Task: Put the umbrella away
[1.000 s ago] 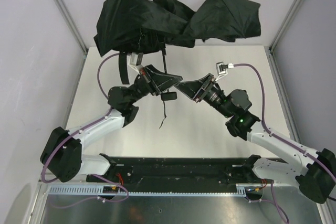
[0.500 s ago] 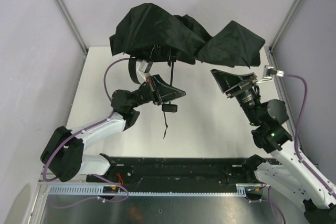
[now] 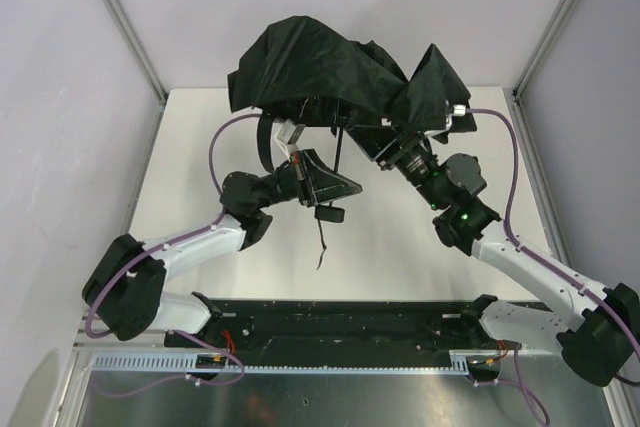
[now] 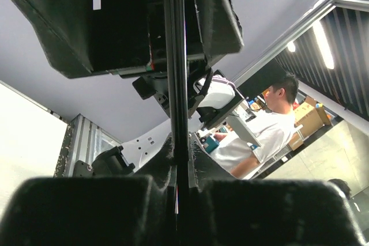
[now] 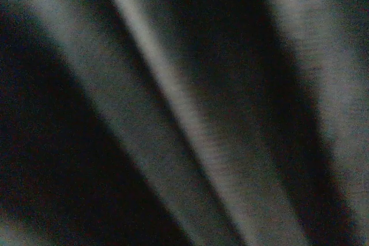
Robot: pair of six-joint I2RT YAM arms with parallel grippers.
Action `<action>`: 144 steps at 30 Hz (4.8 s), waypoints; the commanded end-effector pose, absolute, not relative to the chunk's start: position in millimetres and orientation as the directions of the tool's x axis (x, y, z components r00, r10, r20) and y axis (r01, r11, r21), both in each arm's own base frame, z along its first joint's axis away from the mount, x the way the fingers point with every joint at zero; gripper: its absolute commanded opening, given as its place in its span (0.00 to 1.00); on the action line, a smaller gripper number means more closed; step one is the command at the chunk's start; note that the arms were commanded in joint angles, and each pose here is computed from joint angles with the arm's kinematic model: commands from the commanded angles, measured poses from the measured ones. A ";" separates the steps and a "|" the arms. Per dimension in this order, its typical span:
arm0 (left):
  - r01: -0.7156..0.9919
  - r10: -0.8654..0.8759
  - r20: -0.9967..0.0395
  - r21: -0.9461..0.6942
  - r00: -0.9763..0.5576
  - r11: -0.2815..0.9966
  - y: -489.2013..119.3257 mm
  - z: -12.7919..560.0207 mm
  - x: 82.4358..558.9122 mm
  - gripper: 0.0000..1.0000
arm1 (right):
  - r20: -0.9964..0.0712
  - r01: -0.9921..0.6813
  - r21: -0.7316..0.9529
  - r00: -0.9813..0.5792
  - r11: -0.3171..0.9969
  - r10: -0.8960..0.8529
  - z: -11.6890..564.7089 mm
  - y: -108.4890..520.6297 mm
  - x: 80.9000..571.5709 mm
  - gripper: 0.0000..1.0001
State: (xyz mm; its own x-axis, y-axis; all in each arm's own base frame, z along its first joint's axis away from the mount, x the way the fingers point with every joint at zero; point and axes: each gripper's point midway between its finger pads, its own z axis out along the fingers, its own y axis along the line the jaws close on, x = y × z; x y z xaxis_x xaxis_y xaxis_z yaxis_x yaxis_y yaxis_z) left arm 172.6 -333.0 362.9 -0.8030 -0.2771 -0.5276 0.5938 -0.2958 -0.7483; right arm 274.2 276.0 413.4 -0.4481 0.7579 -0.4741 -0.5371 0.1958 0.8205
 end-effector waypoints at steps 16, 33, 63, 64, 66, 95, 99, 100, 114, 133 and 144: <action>0.683 -0.247 -0.641 -0.635 -0.726 -0.360 -330.5 381.1 140.1 0.00 | -0.503 -0.647 0.750 -0.421 0.139 0.755 473.5 282.9 266.8 0.67; 0.703 -0.169 -0.688 -0.648 -0.705 -0.295 -339.9 370.9 132.1 0.00 | -0.588 -0.679 0.717 -0.465 0.160 0.662 462.5 299.0 265.1 0.47; 0.657 -0.249 -0.647 -0.752 -0.721 0.054 -298.8 246.6 133.3 0.63 | -0.762 -0.451 0.540 0.097 0.711 0.640 473.0 176.0 290.1 0.00; 0.660 -0.249 -0.658 -0.746 -0.711 0.088 -294.6 239.0 133.8 0.61 | -0.798 -0.398 0.506 0.120 0.765 0.591 466.4 167.8 294.2 0.00; 0.674 -0.254 -0.690 -0.721 -0.678 0.160 -285.8 230.7 136.5 0.54 | -0.877 -0.287 0.413 0.128 0.864 0.462 446.9 154.8 302.4 0.00; 0.937 -0.159 -0.947 -0.304 -0.278 0.171 -294.3 423.6 145.8 0.65 | -0.985 -0.750 -0.052 0.146 0.660 0.089 348.6 219.7 243.7 0.00; 0.937 -0.093 -0.971 -0.237 -0.220 0.258 -304.9 404.1 156.4 0.67 | -0.986 -0.763 -0.038 0.134 0.645 0.100 349.4 219.5 238.5 0.00; 0.939 -0.078 -0.976 -0.219 -0.205 0.266 -307.2 401.0 156.6 0.68 | -0.986 -0.765 -0.037 0.131 0.643 0.100 349.1 219.0 237.4 0.00; 0.916 0.054 -0.987 -0.120 -0.152 0.383 -318.3 391.7 180.3 0.07 | -0.990 -0.746 -0.041 0.121 0.664 0.074 345.1 206.5 231.9 0.00; 0.910 -0.282 -0.956 -0.185 -0.080 0.370 -239.1 469.7 123.4 0.72 | -0.953 -0.475 0.267 -0.003 0.838 0.303 331.8 169.3 270.1 0.00; 0.805 -0.111 -0.894 -0.441 -0.435 0.396 -317.1 385.1 170.1 0.69 | -0.941 -0.420 0.317 -0.029 0.850 0.337 337.1 172.0 269.6 0.00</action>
